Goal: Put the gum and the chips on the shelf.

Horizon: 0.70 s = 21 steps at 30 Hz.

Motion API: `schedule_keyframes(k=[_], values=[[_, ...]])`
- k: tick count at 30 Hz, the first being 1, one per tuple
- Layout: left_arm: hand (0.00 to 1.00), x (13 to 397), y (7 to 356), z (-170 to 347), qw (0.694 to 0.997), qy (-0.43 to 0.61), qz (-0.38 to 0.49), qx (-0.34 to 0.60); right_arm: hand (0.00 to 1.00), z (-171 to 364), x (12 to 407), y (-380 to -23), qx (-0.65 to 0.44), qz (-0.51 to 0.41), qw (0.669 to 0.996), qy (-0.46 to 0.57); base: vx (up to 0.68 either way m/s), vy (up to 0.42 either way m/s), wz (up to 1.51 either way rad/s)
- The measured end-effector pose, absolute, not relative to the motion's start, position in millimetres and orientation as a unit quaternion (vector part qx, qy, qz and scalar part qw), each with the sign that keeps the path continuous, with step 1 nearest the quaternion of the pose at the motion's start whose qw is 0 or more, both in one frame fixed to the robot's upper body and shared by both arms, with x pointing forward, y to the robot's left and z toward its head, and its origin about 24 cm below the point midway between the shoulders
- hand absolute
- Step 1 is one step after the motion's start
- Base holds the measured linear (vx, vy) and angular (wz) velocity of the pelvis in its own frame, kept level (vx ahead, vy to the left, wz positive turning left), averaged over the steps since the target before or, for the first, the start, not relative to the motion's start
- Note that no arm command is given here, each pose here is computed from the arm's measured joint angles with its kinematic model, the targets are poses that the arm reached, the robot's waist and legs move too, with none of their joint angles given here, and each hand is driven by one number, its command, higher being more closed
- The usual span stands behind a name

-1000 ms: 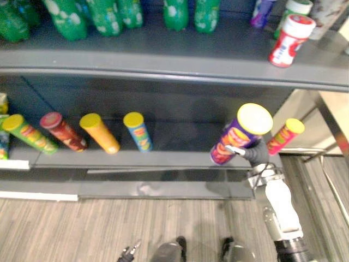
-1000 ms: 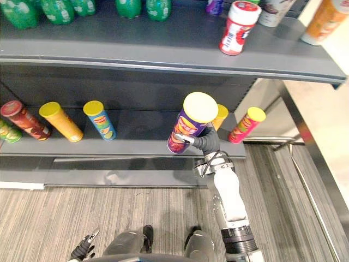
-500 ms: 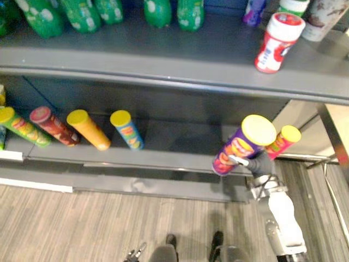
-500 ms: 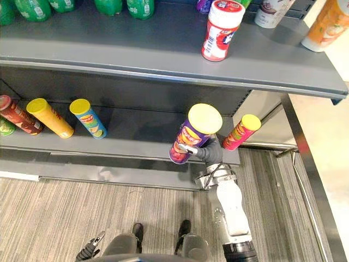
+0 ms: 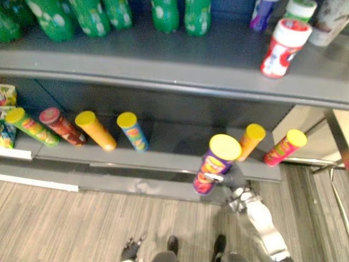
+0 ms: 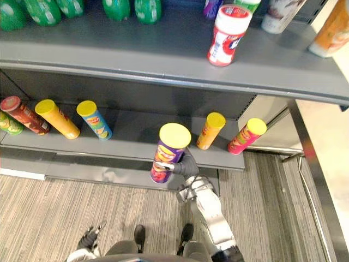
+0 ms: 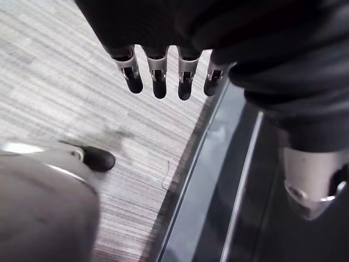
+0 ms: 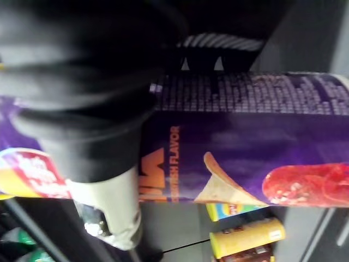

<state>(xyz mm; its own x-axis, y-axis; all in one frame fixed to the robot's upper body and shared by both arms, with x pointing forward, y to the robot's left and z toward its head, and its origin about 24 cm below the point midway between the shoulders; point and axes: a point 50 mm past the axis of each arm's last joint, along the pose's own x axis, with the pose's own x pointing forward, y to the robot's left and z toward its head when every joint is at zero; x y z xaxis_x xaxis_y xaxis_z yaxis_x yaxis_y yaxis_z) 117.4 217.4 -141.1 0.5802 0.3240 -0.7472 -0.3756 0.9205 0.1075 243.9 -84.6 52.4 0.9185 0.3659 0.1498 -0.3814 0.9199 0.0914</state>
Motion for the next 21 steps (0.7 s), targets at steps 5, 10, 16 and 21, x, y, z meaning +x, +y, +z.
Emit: schedule_keyframes(k=[5, 10, 16, 21], values=[[0.00, 163.8, 197.3, -118.7, 0.930, 0.333, 0.154, -0.014, 1.00, 84.5, 286.0, -73.5, -0.008, 0.163, 0.979, -0.125, -0.10, 0.048, 0.41], [0.00, 190.7, 192.8, -98.8, 0.951, 0.275, 0.143, -0.004, 1.00, 134.9, 322.9, -70.2, -0.049, 0.105, 0.972, -0.205, -0.18, -0.005, 0.31], [0.00, 213.6, 190.1, -73.6, 0.968, 0.207, 0.141, -0.006, 1.00, 198.6, 361.4, -104.9, -0.038, -0.032, 0.962, -0.269, -0.08, -0.014, 0.12], [0.00, 223.5, 180.7, -64.9, 0.975, 0.184, 0.125, -0.001, 1.00, 226.0, 373.0, -126.1, -0.010, -0.111, 0.952, -0.287, -0.02, -0.039, 0.10]])
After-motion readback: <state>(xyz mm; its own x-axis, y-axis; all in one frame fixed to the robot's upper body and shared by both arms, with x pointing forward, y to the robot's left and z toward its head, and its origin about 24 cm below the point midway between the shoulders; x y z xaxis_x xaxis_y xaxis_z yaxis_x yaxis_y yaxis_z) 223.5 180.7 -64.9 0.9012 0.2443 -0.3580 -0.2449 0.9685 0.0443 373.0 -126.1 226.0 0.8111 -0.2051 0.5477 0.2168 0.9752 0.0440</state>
